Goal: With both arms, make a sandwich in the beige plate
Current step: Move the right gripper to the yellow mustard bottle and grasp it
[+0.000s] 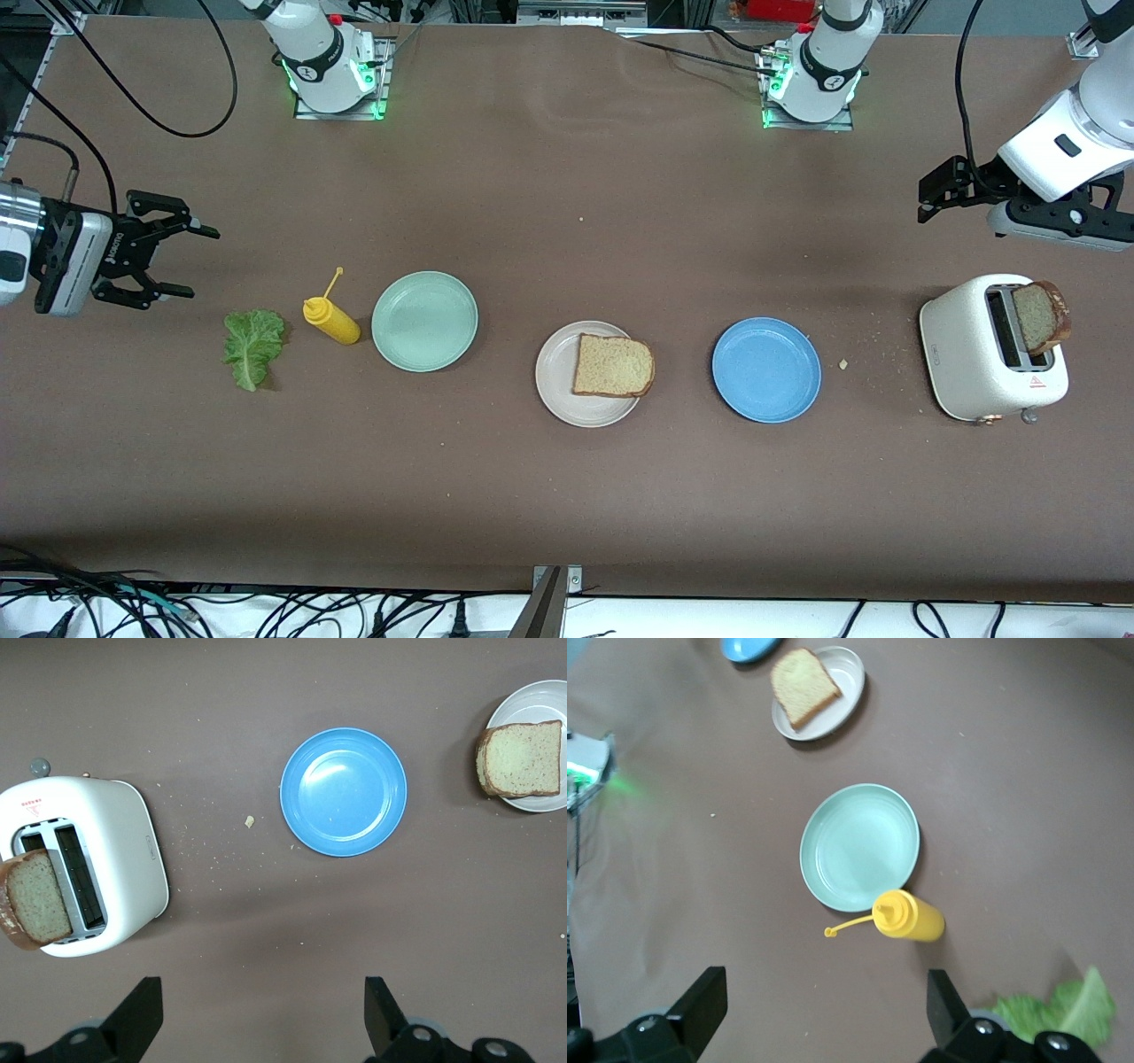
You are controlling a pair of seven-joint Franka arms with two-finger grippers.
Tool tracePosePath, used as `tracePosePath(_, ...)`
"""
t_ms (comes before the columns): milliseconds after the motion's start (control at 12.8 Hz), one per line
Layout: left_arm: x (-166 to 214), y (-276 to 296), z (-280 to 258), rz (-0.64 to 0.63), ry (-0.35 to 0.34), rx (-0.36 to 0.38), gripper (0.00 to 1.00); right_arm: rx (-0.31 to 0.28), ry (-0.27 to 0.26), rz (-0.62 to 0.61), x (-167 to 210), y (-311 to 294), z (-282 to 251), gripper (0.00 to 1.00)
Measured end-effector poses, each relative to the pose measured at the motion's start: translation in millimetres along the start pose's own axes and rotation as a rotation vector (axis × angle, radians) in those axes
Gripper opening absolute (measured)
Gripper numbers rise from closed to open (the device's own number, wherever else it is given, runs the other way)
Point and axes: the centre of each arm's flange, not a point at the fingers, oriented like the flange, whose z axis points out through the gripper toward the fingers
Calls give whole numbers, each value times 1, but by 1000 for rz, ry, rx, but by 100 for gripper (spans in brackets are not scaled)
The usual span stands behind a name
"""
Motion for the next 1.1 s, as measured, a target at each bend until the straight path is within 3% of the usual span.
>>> tracePosePath(391,0,2,0,4,0,0,100,112,159,-223,-52,46,56,100)
tracePosePath(1095,0,3,0,5,-1,0,100,166,382,-518,-112,109,162,100)
